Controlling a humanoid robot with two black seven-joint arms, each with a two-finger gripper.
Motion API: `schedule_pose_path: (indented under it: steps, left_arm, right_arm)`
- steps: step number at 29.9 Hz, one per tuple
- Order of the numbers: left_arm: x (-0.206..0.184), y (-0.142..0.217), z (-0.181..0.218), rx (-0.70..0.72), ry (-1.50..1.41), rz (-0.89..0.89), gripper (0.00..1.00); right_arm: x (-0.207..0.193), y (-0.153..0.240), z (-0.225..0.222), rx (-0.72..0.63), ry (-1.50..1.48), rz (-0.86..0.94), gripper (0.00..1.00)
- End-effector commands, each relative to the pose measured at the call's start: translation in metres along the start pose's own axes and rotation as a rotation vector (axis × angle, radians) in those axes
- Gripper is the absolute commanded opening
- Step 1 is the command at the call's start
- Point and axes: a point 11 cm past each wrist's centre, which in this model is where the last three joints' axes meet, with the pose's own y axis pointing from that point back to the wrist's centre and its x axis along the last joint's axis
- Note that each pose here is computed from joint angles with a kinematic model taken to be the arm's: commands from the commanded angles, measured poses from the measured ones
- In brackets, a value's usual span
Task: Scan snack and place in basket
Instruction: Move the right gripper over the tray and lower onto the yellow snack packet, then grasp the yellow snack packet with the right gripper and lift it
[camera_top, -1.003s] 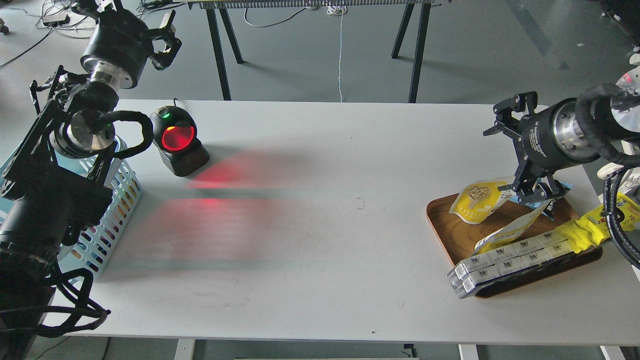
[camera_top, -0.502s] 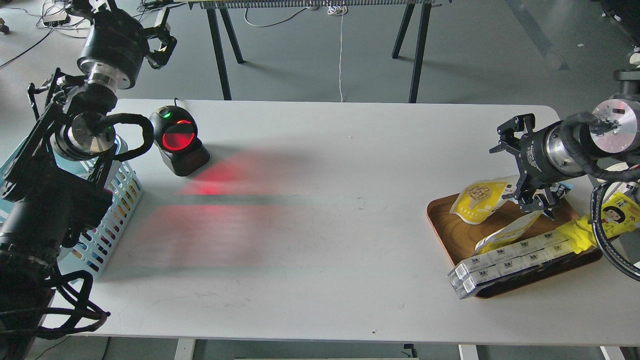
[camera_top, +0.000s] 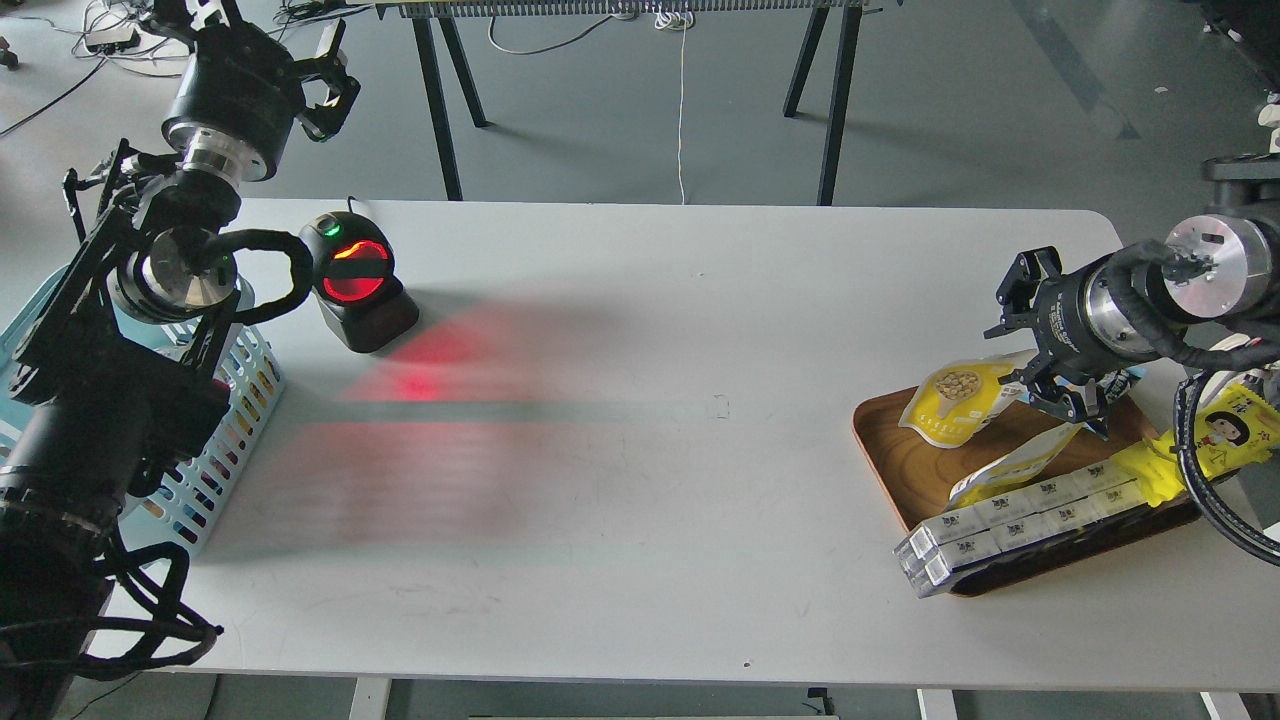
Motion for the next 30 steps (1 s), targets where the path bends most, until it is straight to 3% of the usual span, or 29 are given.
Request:
schedule_pose_path:
  steps: [1,4,14,23,30]
  left_arm:
    - [0.000,0.000,0.000,0.000,0.000,0.000,1.00]
    - [0.001,0.000,0.000,0.000,-0.001,0.004,1.00]
    - [0.001,0.000,-0.001,0.002,-0.001,0.007,1.00]
    - [0.002,0.000,-0.001,0.002,-0.002,0.010,1.00]
    - [0.002,0.000,0.000,0.001,-0.002,0.011,1.00]
  right_arm:
    - [0.001,-0.001,0.001,-0.001,-0.001,0.007,0.08]
    - [0.002,-0.003,0.003,-0.008,-0.004,0.008,0.01]
    - [-0.002,0.007,-0.008,0.038,-0.024,-0.024,0.00]
    - [0.009,0.058,-0.045,0.194,-0.075,-0.039,0.00]
    - [-0.015,0.104,-0.076,0.328,-0.113,-0.140,0.00]
